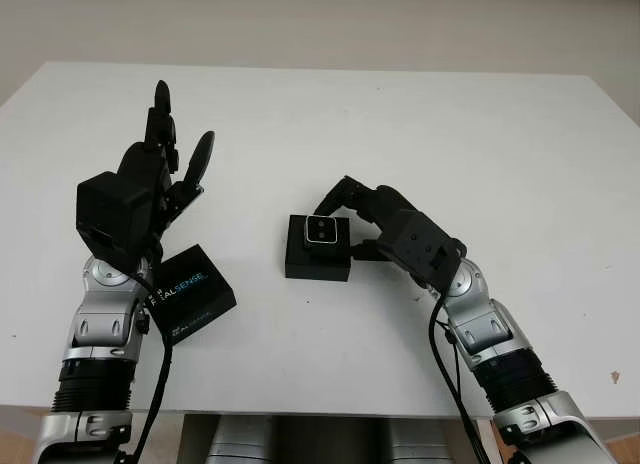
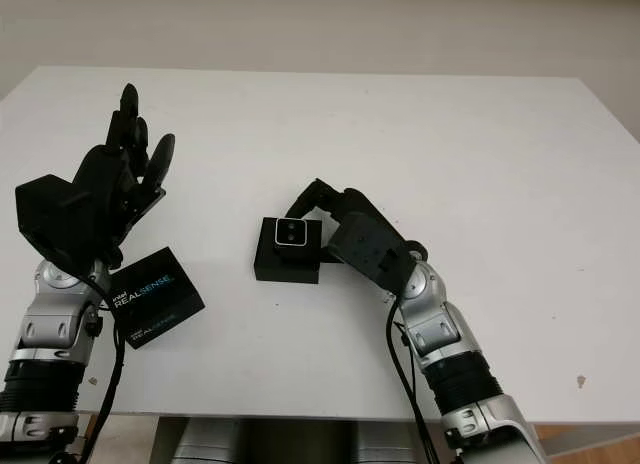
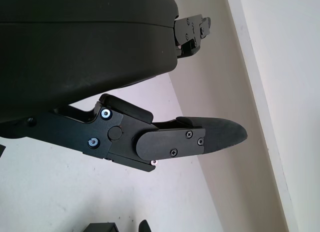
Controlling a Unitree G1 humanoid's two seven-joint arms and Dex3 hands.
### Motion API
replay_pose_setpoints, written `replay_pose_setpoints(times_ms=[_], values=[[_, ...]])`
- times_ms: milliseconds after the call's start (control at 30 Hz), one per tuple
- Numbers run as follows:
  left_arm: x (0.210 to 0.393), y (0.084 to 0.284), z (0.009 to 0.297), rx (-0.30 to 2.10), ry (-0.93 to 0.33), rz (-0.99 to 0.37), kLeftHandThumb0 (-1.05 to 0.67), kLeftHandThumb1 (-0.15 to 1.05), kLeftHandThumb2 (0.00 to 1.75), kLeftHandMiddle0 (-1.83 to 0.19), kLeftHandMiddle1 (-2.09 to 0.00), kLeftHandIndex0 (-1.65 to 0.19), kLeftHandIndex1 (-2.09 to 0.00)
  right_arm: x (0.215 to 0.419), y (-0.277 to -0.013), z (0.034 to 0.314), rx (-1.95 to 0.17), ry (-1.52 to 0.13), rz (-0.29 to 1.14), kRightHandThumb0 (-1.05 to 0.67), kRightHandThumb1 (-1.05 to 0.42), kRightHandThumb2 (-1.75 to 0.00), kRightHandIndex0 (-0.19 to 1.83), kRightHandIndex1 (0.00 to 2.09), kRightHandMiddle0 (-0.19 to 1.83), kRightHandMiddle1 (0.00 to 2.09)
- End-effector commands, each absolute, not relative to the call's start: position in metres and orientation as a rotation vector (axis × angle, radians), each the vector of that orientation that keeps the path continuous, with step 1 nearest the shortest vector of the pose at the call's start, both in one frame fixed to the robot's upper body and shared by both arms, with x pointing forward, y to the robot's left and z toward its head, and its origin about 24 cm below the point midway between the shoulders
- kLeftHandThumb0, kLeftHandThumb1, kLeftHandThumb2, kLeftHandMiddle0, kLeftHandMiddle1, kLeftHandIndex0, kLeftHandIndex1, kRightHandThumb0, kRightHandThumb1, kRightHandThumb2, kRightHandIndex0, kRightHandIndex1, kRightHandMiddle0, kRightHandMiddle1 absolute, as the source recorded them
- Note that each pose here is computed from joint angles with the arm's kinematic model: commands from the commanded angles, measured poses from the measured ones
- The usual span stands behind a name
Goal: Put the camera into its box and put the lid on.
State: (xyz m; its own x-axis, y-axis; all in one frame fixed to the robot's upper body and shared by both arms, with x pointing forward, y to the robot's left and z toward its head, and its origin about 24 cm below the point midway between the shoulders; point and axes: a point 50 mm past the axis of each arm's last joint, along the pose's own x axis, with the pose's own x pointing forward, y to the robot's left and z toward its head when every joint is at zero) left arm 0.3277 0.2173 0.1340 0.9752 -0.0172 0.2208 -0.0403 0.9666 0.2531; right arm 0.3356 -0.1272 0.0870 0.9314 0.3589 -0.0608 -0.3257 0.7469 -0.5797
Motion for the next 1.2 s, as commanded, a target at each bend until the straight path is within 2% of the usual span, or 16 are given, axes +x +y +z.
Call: replay_pose_setpoints(times_ms=[0,1167], values=[[0.3259,0.2146,0.1346,0.263,-0.235,0.006,-0.74,1.05,0.48,0.19,0.00,0.19,0.00,0.3341,-0.1336,0.0871,-0.644,-0.045,0.355,-0.39,-0.94,-0.06,0.30,0.06,0.32,1.63],[0.3257,0.2128,0.1339,0.251,-0.235,0.008,-0.74,1.05,0.48,0.19,0.00,0.19,0.00,0.3250,-0.1337,0.0880,-0.711,0.013,0.374,-0.37,-0.93,-0.05,0.33,0.06,0.34,1.63]])
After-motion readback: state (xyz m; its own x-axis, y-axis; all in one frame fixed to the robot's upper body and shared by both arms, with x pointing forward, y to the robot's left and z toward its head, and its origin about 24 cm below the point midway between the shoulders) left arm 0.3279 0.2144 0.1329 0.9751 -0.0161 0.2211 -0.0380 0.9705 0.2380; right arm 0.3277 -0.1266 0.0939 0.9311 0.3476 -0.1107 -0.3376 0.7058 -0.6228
